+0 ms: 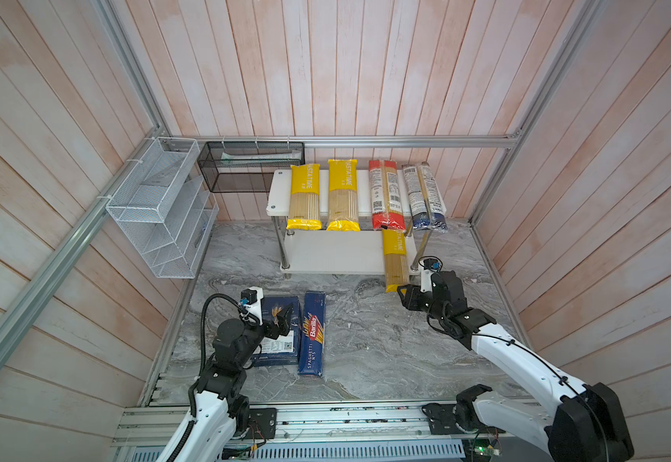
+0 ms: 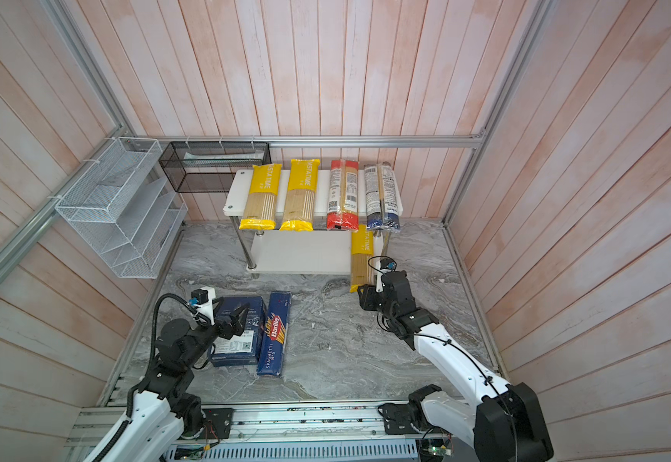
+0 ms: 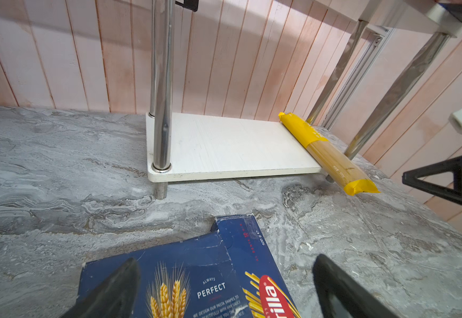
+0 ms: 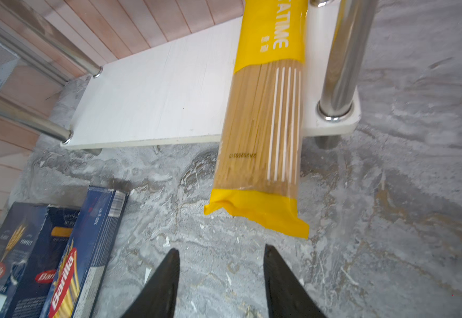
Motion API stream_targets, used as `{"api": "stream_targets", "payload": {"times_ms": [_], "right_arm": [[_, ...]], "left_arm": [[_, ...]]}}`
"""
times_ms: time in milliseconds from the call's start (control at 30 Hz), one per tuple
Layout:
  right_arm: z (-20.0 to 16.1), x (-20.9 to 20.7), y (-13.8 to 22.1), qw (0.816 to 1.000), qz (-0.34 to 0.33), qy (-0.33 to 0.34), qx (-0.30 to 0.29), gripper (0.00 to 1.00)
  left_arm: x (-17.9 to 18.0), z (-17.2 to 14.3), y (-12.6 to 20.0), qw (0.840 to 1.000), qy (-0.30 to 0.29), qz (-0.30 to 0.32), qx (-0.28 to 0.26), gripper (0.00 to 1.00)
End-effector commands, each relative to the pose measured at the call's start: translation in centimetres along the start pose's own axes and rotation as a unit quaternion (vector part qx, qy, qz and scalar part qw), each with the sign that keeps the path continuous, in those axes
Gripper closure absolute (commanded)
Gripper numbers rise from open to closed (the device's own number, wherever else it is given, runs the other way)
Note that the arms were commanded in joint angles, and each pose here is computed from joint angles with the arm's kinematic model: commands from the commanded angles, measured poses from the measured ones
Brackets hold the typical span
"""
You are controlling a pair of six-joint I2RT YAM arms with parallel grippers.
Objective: Arrange pasta packages on shelves
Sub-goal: Place the pasta bag on the shelf, then move the pasta bag to the shelf.
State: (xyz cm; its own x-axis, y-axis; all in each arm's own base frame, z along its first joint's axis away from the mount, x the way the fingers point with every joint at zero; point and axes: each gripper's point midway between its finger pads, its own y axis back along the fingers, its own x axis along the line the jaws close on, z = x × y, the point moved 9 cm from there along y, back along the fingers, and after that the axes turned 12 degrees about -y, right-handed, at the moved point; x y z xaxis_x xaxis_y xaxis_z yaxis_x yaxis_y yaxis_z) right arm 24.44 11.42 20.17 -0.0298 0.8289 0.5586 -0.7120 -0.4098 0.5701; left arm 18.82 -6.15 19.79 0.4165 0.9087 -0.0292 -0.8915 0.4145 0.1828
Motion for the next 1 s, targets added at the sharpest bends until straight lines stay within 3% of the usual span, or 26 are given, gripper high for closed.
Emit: {"api": "stream_targets", "payload": {"times_ms": [0,100,267,567,967], "right_arm": [[-1.4,0.5,-0.1,0.997,0.061,-0.021,0.051,0.5],[-2.2,0.9,-0.6,0.992,0.096,-0.022,0.082,0.49],[-2.4,0.9,-1.3,0.99,0.114,-0.033,0.08,0.49],[-2.1,0.1,-2.6,0.994,0.064,-0.038,0.075,0.47],[-1.2,0.3,-4.0,0.996,0.055,-0.023,0.059,0.46]], "left_arm": [[0.1,0.5,0.1,1.0,-0.007,0.007,-0.01,0.0],[0.2,0.5,0.1,1.0,-0.006,0.009,-0.01,0.0],[0.1,0.5,0.1,1.0,-0.007,0.007,-0.011,0.0],[0.2,0.5,0.1,1.0,-0.007,0.008,-0.011,0.0],[0.2,0.4,0.1,1.0,-0.007,0.009,-0.01,0.0]]}}
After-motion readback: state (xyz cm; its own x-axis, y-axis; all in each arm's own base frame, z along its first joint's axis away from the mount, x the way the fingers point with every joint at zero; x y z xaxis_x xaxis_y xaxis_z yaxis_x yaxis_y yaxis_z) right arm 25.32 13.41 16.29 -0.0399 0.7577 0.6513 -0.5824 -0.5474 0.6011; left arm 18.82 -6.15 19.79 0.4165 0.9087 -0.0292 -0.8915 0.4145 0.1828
